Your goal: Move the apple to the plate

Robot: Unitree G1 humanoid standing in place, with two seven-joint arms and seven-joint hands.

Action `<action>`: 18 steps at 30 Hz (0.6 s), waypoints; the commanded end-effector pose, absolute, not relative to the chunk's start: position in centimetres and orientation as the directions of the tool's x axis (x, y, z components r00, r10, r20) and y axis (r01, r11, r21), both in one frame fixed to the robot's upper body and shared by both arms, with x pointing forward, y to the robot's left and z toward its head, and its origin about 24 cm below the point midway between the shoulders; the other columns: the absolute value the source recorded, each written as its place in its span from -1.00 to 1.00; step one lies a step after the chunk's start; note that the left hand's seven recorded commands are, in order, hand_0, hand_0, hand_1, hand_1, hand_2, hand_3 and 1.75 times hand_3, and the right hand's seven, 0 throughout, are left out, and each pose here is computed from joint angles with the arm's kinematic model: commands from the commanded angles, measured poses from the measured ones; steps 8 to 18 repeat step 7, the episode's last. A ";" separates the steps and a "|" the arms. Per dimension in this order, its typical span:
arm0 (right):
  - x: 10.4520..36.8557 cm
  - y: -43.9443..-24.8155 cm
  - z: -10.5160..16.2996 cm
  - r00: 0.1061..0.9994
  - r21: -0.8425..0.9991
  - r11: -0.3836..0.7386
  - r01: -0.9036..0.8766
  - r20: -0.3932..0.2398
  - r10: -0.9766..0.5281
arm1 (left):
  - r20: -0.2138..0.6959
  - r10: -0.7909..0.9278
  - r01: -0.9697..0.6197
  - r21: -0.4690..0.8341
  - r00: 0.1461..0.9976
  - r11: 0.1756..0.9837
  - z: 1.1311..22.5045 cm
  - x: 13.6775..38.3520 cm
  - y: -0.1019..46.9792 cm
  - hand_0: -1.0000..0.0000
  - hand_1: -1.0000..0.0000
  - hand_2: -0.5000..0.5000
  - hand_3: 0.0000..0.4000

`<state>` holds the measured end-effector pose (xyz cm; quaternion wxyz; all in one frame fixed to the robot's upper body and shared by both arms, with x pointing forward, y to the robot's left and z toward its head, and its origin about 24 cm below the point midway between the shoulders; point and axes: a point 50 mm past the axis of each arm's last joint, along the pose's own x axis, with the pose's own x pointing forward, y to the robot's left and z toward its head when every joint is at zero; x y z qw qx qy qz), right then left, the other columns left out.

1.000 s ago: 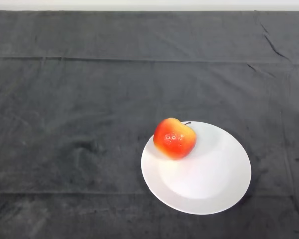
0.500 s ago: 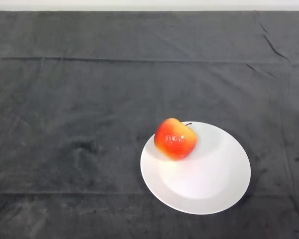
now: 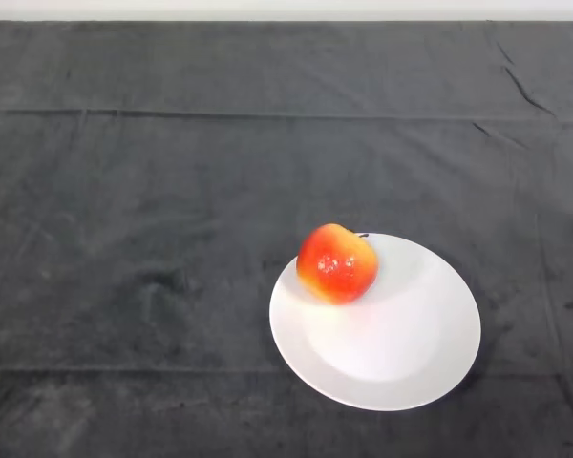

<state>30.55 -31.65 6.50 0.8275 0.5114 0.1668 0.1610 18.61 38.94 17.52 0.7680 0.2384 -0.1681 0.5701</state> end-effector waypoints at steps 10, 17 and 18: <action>30.7 -32.8 8.1 0.906 0.891 0.440 -0.113 -0.089 0.413 | 0.549 0.797 -0.968 0.144 0.250 0.204 18.2 18.3 39.2 1.00 1.00 0.00 -1.00; 30.7 -32.8 8.1 0.906 0.891 0.440 -0.113 -0.089 0.413 | 0.549 0.797 -0.968 0.144 0.250 0.204 18.2 18.3 39.2 1.00 1.00 0.00 -1.00; 30.7 -32.8 8.1 0.906 0.891 0.440 -0.113 -0.089 0.413 | 0.549 0.797 -0.968 0.144 0.250 0.204 18.2 18.3 39.2 1.00 1.00 0.00 -1.00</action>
